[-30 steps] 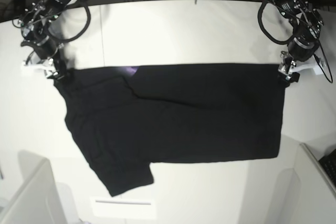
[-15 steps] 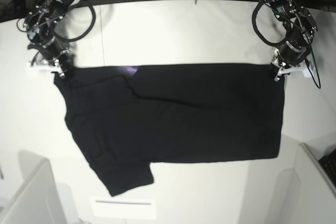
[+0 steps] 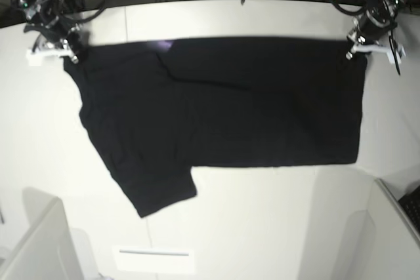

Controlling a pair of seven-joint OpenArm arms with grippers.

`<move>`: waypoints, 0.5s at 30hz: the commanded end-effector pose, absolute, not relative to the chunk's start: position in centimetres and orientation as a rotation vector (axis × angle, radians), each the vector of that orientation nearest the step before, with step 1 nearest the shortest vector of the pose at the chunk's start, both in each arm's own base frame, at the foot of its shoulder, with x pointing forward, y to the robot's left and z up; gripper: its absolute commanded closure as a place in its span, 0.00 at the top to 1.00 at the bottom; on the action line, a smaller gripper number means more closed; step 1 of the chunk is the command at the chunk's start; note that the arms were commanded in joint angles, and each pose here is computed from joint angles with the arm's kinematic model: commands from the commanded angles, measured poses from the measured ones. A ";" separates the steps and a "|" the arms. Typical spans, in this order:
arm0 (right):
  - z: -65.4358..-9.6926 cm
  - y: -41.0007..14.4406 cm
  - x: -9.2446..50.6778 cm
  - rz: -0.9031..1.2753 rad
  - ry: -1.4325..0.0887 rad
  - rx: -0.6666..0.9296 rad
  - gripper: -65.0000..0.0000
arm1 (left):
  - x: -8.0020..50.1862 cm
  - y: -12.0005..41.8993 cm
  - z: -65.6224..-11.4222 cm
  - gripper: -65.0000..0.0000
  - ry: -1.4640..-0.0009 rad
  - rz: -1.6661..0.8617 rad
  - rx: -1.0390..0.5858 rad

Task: Fold the T-shirt properly
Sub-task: 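Lay the folded edge down and drag it back with both grippers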

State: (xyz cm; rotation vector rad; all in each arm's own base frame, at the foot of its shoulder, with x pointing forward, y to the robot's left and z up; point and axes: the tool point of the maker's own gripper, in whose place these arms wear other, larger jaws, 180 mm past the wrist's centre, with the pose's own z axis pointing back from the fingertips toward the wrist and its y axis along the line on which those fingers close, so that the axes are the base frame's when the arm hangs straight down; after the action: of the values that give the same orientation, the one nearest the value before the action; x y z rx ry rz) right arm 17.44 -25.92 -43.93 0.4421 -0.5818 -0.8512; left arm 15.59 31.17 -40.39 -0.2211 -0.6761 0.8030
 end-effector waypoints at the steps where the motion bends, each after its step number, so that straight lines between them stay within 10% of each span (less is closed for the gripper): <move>1: -42.8 -27.4 17.3 -0.854 -0.626 0.406 0.00 | 15.5 32.1 -39.2 0.00 -0.716 0.785 -0.188; 15: -42.9 -28.2 12.3 -0.889 -0.505 0.370 0.00 | 11.6 33.0 -39.5 0.00 -0.665 0.821 -0.128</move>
State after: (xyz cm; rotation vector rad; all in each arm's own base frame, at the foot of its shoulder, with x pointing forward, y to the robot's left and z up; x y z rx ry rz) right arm 11.91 -27.03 -43.79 0.3985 -0.4577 -0.8995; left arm 11.58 31.80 -40.41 -0.1747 -0.6282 0.8285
